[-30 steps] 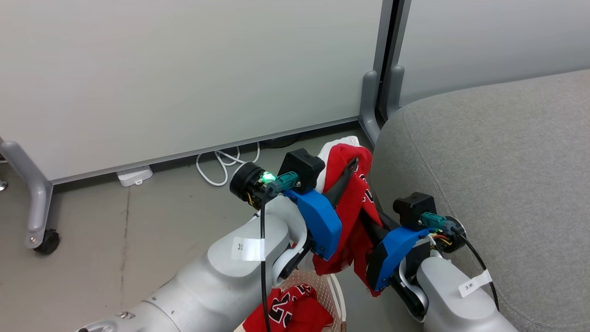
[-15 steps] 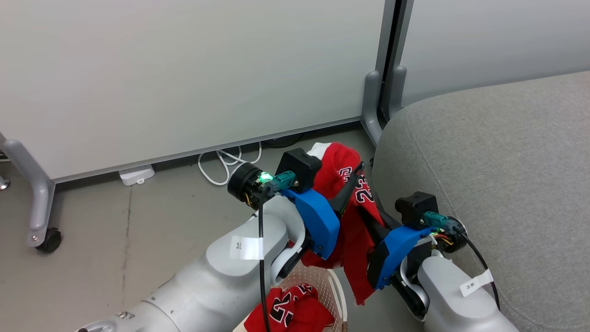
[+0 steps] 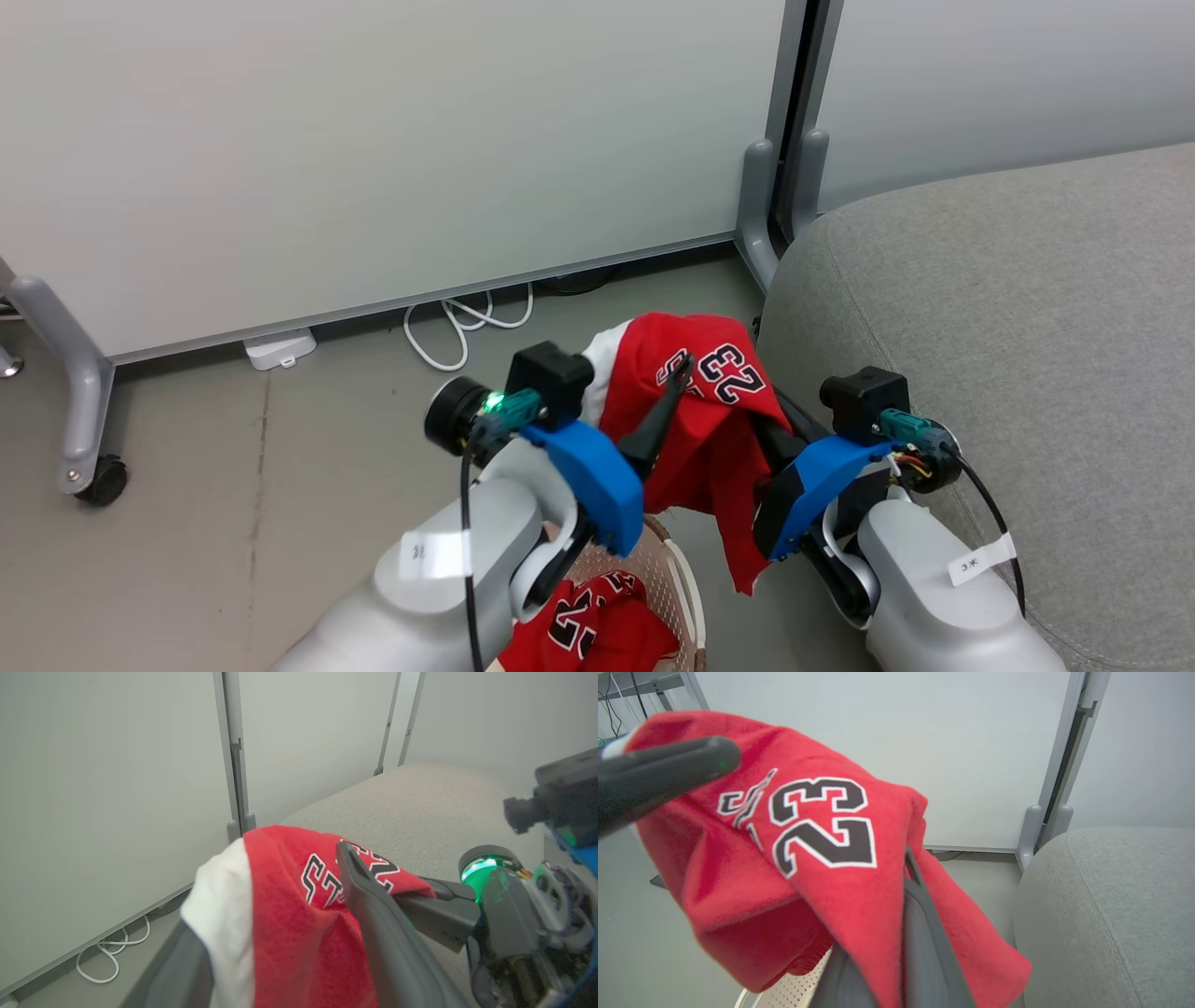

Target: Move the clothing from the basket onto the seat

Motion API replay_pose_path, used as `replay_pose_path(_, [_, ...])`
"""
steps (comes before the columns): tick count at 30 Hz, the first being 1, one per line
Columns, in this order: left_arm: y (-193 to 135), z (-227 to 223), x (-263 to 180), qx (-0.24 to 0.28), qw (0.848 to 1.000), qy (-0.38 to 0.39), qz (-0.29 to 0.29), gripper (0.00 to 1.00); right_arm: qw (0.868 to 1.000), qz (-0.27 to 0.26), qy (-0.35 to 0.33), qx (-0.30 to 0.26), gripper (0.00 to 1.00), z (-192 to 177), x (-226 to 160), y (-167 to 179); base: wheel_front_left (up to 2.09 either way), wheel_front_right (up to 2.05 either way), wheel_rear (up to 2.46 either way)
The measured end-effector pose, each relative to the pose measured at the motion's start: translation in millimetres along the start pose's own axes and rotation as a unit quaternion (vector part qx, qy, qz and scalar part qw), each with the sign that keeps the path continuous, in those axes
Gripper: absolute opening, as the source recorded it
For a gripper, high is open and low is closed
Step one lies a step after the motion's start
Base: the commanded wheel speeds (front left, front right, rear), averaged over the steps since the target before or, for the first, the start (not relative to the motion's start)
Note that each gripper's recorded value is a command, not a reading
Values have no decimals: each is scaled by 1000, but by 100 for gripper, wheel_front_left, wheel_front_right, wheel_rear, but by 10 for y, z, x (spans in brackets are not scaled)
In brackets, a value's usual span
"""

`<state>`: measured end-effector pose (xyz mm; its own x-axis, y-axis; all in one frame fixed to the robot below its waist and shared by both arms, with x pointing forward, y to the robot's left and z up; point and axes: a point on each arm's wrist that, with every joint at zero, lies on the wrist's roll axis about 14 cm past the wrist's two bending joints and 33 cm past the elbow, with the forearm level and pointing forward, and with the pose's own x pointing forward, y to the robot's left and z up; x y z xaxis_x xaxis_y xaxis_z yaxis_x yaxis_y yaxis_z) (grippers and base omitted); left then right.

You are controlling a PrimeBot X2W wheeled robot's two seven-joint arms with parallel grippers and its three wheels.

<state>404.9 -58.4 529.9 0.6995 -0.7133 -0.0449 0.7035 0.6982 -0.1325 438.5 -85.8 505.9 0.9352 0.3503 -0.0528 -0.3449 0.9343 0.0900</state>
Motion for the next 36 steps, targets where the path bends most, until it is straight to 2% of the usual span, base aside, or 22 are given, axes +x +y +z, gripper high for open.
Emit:
replay_pose_path(11, [237,-145,-397,-4,999,-27,39,100,1000,-6,-9,-2,0,48,-17,-52,0,0,0])
replay_pose_path(25, [326,-404,-824,0,997,-25,74,100,1000,-17,-18,-3,0,83,-98,-121,0,0,0])
replay_pose_path(36, [343,-527,-958,-11,995,-22,96,100,1000,-18,-15,-2,0,46,-110,-131,0,0,0])
